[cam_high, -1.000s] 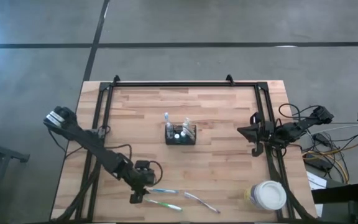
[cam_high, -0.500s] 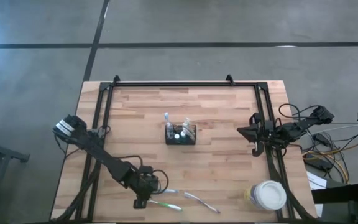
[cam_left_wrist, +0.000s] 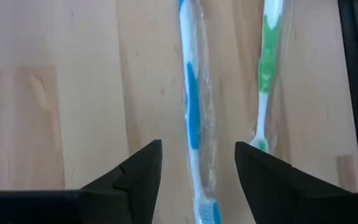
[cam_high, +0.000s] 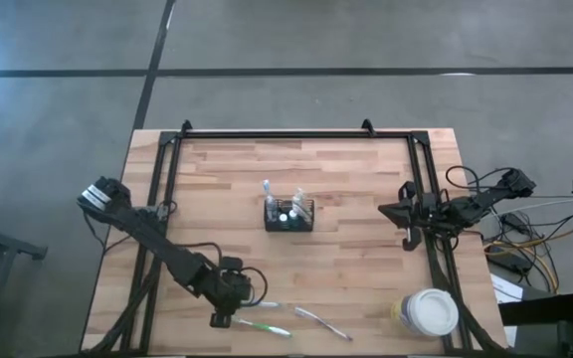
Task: Pick & Place toothbrushing station
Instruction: Put the blue toothbrush into the black mesh organizer
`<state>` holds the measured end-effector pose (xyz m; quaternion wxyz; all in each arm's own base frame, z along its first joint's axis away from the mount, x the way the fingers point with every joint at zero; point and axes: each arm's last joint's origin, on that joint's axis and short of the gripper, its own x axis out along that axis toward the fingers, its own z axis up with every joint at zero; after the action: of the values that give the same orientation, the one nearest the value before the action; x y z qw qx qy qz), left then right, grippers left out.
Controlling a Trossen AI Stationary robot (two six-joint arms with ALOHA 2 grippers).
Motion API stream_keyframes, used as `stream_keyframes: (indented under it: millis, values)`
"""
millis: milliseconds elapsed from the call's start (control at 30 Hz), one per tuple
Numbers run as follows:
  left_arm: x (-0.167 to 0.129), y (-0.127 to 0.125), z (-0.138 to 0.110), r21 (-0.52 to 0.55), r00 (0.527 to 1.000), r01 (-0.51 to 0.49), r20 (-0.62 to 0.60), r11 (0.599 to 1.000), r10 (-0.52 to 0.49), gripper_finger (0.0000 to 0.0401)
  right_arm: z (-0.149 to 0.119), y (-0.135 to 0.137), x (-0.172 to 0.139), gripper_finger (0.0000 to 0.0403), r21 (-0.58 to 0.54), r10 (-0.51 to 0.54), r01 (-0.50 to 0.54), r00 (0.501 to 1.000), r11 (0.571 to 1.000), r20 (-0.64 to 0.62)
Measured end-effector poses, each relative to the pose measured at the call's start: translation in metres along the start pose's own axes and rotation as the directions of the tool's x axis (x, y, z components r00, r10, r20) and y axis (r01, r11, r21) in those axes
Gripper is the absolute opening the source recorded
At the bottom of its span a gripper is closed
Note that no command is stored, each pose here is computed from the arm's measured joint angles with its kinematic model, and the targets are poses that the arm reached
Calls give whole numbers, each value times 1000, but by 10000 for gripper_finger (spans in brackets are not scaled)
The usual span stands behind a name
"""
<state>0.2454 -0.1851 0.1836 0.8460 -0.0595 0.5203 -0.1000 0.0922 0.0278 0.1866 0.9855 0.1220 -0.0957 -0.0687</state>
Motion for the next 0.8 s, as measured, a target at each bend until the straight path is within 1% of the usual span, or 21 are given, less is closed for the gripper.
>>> stream_keyframes:
  millis: [167,267,667,733,800]
  values:
    - [7,1,-7,-17,998,10,-59,1000,-11,206,-2,0,0,8,-13,-3,3,1000,1000,-20]
    - [12,0,-8,-16,998,4,-70,1000,-6,206,-3,0,1,8,-16,-4,4,1000,1000,-28]
    - [33,3,-18,12,987,-51,-151,999,52,206,-3,0,1,8,-4,-5,5,1000,1000,-30]
    - [34,4,-19,22,987,-55,-153,998,57,201,-3,0,1,8,-6,-5,5,1000,1000,-30]
    - [32,4,-19,33,987,-62,-144,997,67,183,-3,0,1,8,-6,-5,5,1000,1000,-30]
